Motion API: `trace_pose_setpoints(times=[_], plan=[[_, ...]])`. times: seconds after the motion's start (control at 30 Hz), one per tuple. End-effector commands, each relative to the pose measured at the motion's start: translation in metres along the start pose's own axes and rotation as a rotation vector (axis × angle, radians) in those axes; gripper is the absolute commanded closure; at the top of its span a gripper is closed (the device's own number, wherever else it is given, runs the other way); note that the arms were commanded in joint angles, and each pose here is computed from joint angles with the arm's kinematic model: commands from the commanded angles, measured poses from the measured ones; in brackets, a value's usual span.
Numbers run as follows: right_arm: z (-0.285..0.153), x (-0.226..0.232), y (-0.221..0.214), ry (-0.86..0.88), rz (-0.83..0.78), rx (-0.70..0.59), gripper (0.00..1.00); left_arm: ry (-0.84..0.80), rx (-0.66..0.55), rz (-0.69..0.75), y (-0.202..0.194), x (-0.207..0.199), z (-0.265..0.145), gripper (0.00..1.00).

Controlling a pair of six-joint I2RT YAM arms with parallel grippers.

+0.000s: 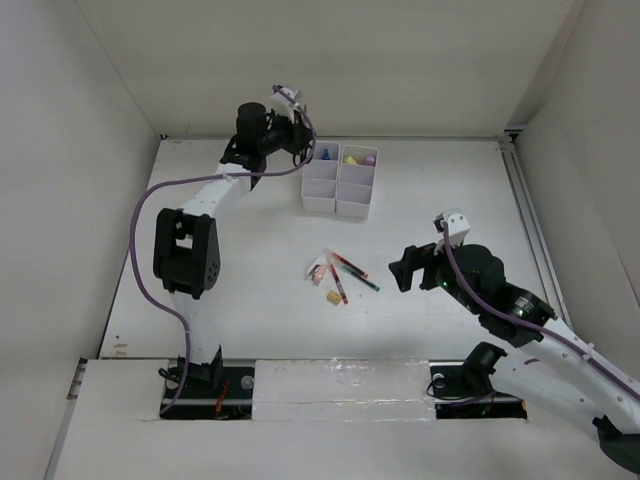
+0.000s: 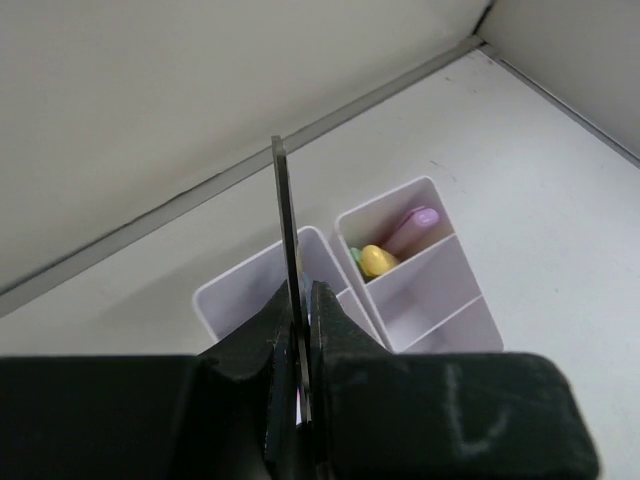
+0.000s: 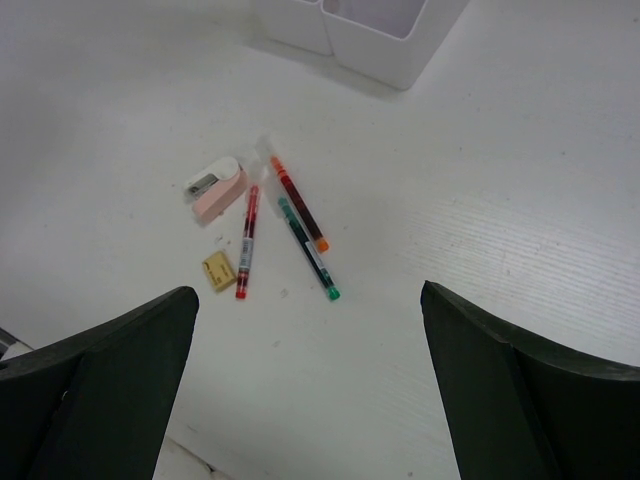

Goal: Sort the stationery into containers
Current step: Place the stationery in the storage box.

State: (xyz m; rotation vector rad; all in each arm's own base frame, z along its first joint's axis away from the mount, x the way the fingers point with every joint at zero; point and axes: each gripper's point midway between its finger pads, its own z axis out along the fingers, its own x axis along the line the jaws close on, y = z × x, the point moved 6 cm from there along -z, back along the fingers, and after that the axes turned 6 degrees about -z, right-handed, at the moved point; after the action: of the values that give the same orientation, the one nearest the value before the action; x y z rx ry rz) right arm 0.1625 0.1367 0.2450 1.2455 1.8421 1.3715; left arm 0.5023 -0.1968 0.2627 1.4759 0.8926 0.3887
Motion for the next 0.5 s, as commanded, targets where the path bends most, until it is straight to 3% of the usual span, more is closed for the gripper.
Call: trace_pose_setpoints(times=[0.0,0.47], plan=[[0.003,0.003,0.010,0.018,-0.004,-0.047,0.00,-0.131,-0.024,0.114,0.019,-0.022,0.005,1.00],[0.004,0.001,0.010,0.007,-0.016,-0.038,0.00,-0.382,0.047,0.163,0.009,-0.021,0.028,1.00]])
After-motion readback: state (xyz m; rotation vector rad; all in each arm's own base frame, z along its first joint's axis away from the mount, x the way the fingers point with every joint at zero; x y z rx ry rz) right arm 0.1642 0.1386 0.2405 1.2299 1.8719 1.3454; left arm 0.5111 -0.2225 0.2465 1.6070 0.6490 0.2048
